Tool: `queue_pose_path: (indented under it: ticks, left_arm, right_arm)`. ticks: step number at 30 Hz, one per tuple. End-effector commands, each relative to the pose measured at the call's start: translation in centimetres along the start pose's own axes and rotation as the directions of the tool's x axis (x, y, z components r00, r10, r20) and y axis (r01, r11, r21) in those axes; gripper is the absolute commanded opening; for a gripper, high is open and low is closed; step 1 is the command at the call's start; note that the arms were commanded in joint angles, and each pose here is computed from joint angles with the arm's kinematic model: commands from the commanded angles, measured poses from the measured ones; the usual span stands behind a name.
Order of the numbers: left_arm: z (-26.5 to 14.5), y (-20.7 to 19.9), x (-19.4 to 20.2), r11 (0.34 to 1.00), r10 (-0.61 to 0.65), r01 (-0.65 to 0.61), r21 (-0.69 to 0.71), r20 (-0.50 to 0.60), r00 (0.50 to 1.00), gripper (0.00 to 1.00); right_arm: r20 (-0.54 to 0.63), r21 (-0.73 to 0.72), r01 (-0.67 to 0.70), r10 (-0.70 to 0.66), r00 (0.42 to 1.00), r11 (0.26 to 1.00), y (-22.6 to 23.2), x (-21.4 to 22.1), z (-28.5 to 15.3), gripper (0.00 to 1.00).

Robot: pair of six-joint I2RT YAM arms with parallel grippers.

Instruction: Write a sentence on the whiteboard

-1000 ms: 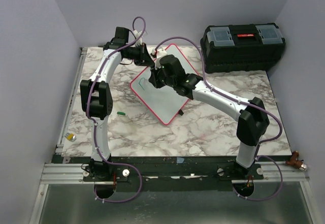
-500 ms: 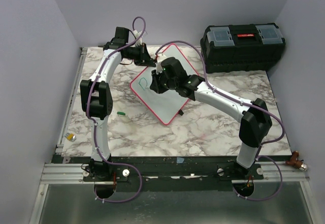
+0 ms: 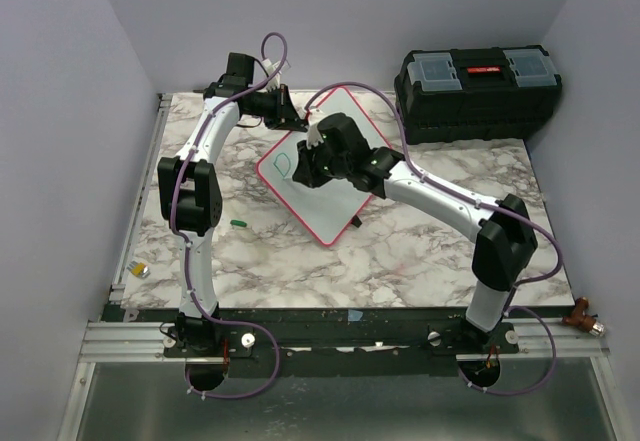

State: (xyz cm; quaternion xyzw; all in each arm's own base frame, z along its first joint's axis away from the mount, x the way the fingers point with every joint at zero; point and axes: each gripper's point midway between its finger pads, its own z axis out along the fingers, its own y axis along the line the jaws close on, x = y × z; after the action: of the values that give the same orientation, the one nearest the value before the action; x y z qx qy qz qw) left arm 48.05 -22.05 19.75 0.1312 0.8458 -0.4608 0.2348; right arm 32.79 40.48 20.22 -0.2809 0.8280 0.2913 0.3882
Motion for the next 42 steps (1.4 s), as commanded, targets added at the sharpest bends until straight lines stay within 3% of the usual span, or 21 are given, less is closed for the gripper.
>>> queue_pose_path:
  ticks: [1,6,10,15,42]
  left_arm:
    - [0.3,-2.1,0.1,0.996,0.089,-0.089,-0.024,-0.01,0.996,0.0]
    - [0.1,-2.2,0.2,0.995,0.093,-0.093,-0.024,-0.012,0.996,0.0]
    - [0.1,-2.3,0.2,0.995,0.096,-0.096,-0.021,-0.01,0.995,0.0]
    - [0.1,-2.5,0.3,0.995,0.098,-0.098,-0.017,-0.011,0.995,0.0]
    - [0.0,-3.1,0.2,0.994,0.112,-0.112,-0.01,-0.011,0.994,0.0]
  right_arm:
    - [0.077,-0.021,-0.006,0.007,0.997,1.0,1.0,-2.1,-2.3,0.01]
    - [0.213,0.005,-0.007,0.006,0.977,1.0,0.9,-5.2,-4.1,0.01]
    - [0.253,0.099,-0.027,0.001,0.967,0.995,-1.1,-6.2,-4.2,0.01]
    - [0.236,0.173,-0.048,0.006,0.972,0.984,-3.2,-5.9,-3.2,0.01]
    - [0.17,0.211,-0.05,0.013,0.985,0.976,-5.3,-4.3,0.6,0.01]
